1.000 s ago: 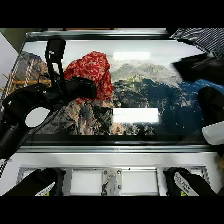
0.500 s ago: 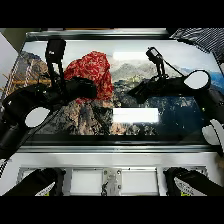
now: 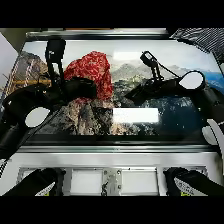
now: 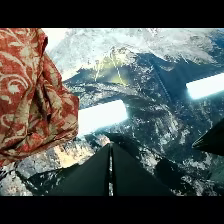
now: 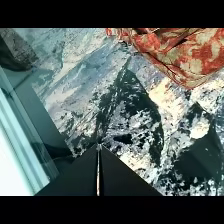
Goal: Fold the clothes and pants, and hang the long-sleeved shirts on hangers.
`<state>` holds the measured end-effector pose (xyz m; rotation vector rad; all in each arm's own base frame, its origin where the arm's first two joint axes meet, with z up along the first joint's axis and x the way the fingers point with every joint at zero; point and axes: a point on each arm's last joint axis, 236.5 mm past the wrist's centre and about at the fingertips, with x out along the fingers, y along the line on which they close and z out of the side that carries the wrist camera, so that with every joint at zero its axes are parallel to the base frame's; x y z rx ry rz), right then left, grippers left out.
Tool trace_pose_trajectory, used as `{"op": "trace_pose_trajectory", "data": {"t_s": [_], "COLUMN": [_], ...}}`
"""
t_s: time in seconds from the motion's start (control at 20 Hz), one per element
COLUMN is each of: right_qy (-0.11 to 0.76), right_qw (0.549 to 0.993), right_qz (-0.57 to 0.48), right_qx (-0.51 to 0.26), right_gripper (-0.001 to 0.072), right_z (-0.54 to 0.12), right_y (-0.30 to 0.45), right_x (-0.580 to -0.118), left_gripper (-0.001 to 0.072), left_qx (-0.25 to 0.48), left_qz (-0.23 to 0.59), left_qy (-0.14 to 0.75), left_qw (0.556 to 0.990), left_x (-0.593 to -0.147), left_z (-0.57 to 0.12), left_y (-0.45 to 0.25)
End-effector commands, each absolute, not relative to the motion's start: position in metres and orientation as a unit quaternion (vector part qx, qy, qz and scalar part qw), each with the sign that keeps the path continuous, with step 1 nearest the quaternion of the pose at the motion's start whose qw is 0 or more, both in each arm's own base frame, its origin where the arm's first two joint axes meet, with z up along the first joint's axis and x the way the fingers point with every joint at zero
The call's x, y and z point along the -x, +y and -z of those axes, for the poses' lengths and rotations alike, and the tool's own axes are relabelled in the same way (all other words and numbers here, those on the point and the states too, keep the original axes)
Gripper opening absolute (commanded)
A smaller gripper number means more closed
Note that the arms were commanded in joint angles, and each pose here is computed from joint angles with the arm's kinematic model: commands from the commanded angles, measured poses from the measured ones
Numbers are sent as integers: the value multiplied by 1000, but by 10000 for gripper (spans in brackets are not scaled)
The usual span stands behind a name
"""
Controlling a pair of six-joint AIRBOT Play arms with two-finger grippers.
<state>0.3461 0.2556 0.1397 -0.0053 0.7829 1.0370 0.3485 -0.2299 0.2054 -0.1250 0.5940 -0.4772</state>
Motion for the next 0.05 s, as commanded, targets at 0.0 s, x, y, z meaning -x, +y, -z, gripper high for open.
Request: {"op": "trace_pose_trajectory", "data": {"t_s": [0.0], "right_qy": [366], "right_qw": [795], "right_qz": [-484], "right_qx": [2], "right_gripper": [24], "right_z": [-139], "right_y": [256], "right_x": [-345], "left_gripper": [17], "left_qx": [61], "left_qz": [233], "left_qy": [289], "left_qw": [927], "left_x": [-349], "left_z": [-206], "left_y": [-230]}}
